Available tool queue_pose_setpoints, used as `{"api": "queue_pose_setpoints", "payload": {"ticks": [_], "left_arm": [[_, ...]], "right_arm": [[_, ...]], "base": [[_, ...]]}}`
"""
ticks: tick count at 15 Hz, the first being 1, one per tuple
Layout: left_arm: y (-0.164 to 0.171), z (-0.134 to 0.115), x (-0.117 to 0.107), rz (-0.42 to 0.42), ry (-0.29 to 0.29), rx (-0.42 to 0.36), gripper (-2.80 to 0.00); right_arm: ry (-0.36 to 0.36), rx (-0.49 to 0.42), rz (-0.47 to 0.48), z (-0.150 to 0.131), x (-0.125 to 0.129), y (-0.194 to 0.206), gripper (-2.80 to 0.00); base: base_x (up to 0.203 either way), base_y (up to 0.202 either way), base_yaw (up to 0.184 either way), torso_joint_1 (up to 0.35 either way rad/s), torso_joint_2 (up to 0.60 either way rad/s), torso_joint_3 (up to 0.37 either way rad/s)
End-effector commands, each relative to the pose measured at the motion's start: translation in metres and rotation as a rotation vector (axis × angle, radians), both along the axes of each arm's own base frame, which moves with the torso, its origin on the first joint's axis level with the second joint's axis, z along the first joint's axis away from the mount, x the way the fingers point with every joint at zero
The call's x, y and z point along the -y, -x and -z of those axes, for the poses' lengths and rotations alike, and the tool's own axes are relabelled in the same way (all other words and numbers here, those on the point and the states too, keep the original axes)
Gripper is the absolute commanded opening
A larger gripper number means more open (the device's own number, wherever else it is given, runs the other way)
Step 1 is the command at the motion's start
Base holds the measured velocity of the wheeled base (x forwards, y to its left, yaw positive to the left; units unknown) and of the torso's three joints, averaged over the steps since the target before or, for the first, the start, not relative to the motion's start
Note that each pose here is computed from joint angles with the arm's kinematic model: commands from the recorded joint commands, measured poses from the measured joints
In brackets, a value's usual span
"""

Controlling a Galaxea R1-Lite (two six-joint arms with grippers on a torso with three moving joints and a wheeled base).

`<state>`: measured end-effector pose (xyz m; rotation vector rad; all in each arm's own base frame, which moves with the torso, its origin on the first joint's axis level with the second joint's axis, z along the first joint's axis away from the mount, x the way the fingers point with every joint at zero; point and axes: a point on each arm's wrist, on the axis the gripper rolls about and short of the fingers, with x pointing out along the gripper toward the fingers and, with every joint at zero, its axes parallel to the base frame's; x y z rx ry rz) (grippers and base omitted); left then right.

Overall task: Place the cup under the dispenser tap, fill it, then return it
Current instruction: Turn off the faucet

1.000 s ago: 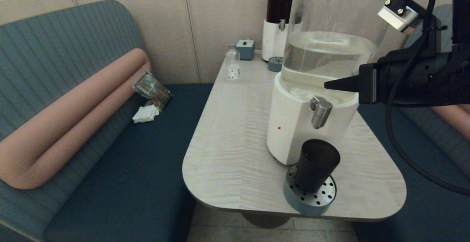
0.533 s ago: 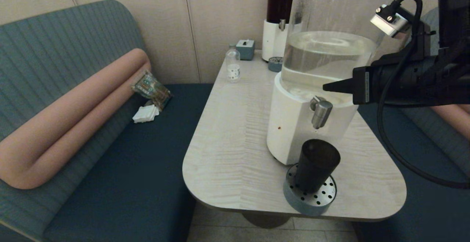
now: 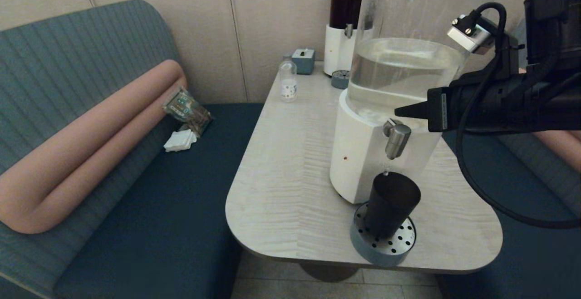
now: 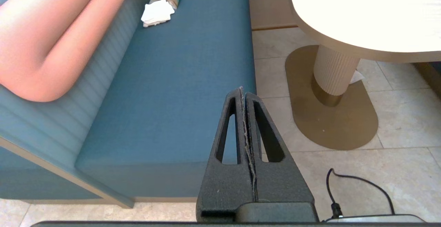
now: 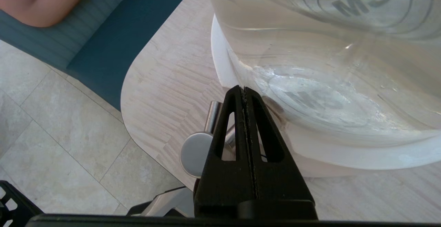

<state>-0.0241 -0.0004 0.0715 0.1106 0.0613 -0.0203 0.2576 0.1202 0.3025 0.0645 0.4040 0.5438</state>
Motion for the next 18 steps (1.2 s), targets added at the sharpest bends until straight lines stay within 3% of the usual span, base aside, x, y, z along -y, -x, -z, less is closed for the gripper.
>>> {"api": "queue_pose_setpoints", "payload": {"ticks": [1,18], "left_arm": [[-0.0001,0.0000,0.0000,0.000,-0.001,-0.002,-2.80],[-0.0001,0.0000,0.0000,0.000,-0.001,-0.002,-2.80]], "right_arm": [[0.004,-0.010,-0.001,0.0027,-0.0009,-0.0019,-2.80],[0.012,-0.032,-0.012,0.0085,-0.0038,-0.0075,-2.80]], "base": [[0.000,0.000,0.000,0.000,0.00,0.000],[0.000,0.000,0.000,0.000,0.00,0.000]]}}
